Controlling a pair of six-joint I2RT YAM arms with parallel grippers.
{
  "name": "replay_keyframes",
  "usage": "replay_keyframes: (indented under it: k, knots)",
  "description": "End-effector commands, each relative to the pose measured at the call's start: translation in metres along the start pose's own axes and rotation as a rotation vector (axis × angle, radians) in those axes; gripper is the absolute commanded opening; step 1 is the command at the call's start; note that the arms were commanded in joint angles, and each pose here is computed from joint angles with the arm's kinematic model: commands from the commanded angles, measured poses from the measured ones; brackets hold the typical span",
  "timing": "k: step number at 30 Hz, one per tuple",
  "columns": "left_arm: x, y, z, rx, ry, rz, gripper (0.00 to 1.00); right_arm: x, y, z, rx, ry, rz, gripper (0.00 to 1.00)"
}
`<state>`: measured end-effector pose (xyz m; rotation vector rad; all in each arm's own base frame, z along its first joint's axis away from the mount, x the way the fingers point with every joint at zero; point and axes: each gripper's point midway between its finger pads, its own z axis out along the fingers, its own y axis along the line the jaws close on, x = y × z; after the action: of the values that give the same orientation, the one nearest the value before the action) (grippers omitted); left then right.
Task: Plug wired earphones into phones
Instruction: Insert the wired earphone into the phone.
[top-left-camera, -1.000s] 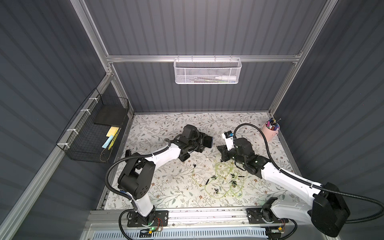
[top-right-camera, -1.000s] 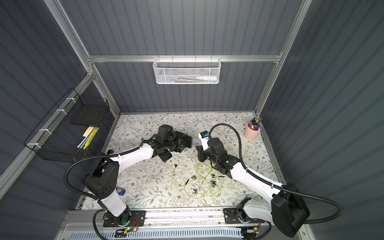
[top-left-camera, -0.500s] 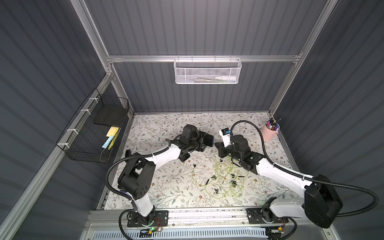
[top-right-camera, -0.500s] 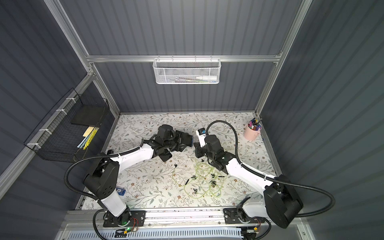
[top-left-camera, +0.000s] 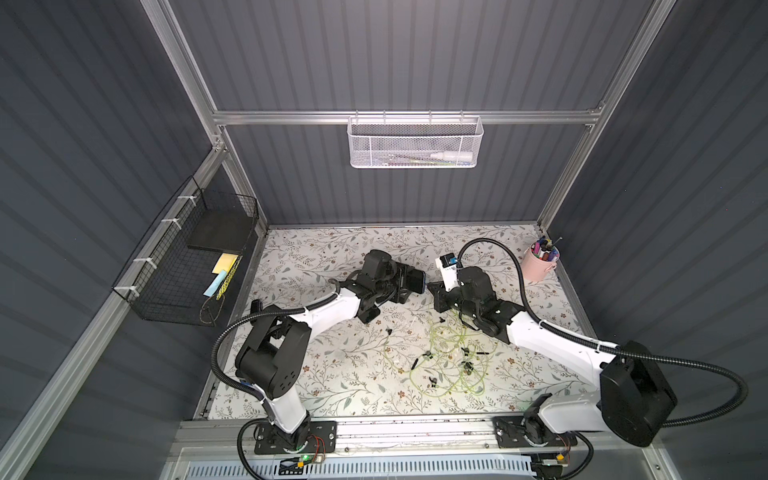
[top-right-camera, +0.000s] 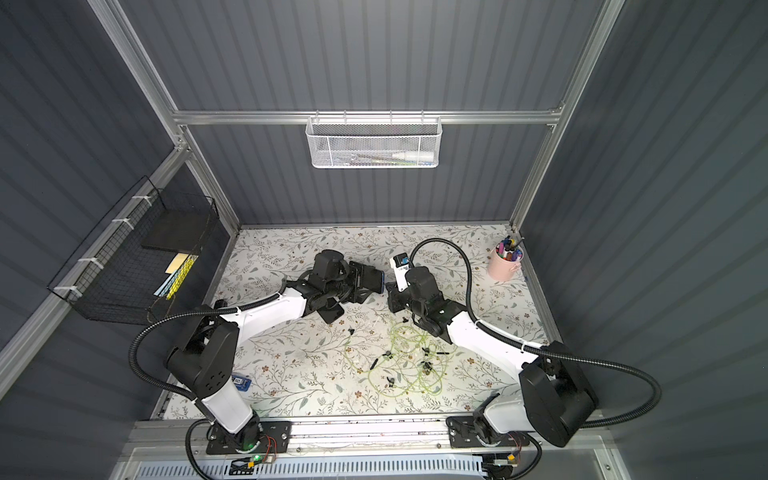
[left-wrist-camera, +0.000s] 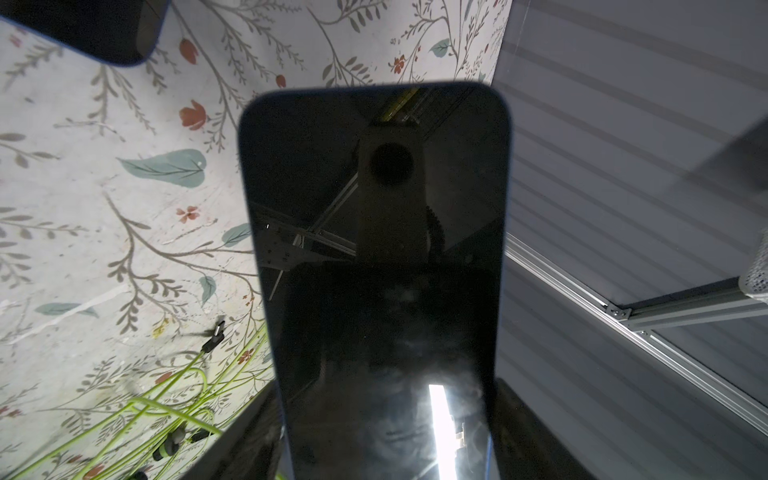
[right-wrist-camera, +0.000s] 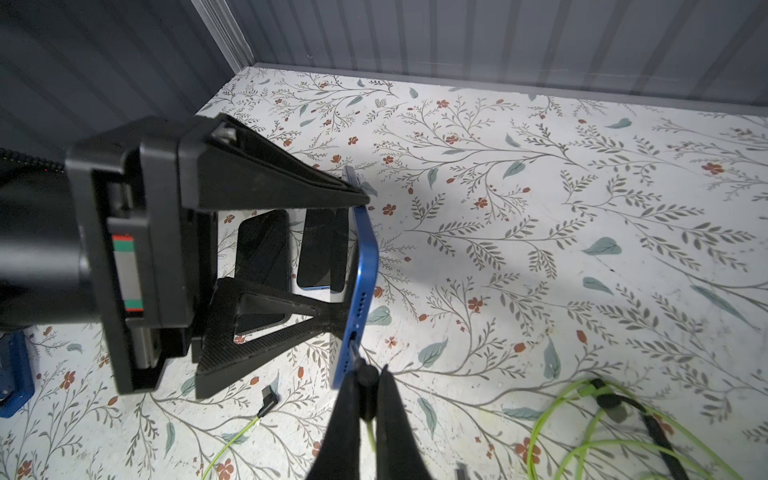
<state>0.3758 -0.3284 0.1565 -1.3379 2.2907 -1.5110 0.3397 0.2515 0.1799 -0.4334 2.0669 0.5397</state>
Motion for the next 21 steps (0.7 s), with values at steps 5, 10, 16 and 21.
replay_keyframes:
  k: [5,10,16,21]
  knots:
    - [0.012,-0.024,-0.008,0.078,0.046,0.020,0.00,-0.010,0.003,0.001,-0.006,-0.015,0.007,0.00]
    - [0.012,-0.024,-0.007,0.083,0.048,0.020,0.00,-0.009,0.004,0.004,-0.011,-0.011,0.018,0.00]
    - [0.014,-0.029,-0.009,0.094,0.051,0.030,0.00,-0.006,-0.001,0.007,0.015,0.000,0.039,0.00]
    - [0.013,-0.026,-0.006,0.091,0.050,0.031,0.00,-0.009,0.002,0.011,0.005,-0.004,0.056,0.00]
